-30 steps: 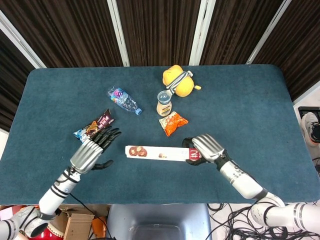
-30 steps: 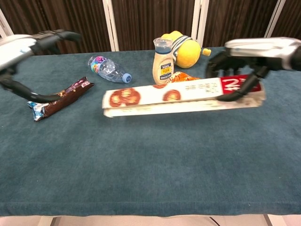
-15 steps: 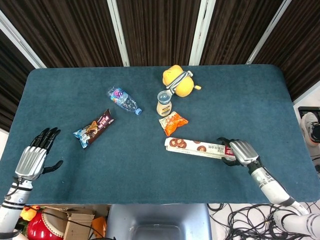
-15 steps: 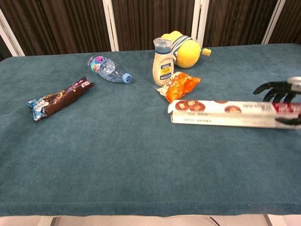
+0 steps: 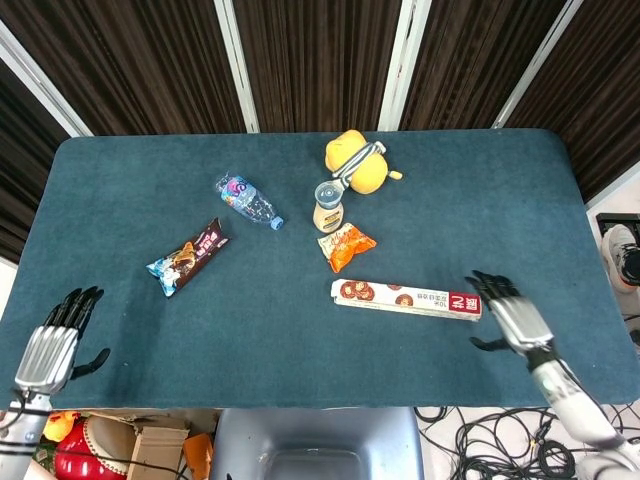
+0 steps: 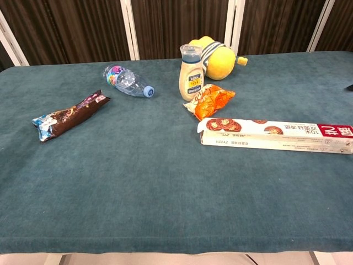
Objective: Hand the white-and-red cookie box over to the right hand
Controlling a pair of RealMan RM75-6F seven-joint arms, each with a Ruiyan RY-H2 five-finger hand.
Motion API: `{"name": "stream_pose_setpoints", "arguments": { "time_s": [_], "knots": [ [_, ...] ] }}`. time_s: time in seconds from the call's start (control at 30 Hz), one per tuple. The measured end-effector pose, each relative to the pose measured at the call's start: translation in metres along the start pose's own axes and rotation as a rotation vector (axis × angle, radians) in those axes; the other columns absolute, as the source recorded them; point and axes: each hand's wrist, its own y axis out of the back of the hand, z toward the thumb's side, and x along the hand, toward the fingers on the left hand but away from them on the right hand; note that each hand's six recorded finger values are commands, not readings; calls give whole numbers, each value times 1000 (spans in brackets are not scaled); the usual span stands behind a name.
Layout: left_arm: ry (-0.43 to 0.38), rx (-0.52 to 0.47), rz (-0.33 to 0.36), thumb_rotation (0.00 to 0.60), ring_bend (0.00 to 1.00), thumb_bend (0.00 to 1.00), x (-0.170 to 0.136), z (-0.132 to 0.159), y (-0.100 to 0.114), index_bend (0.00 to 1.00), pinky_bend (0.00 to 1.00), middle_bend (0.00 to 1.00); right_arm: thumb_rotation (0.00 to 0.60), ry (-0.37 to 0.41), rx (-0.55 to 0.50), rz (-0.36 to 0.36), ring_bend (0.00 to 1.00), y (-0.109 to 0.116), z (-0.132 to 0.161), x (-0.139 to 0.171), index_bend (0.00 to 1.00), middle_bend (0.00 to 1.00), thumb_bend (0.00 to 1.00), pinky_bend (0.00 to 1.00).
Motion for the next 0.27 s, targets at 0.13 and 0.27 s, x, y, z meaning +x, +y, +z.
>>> {"name": "stream_pose_setpoints", "arguments": {
  "time_s": [0.13, 0.27],
  "knots": [
    [26, 35, -21, 600, 46, 268, -30, 13, -1, 0, 178, 78, 600, -108, 61, -196, 0, 22, -18, 53, 0, 0, 118, 0],
    [22, 28, -22, 600, 46, 265, -43, 18, 0, 0, 177, 78, 600, -210, 117, -320, 0, 30, -29, 110, 0, 0, 118, 0]
  ]
}}
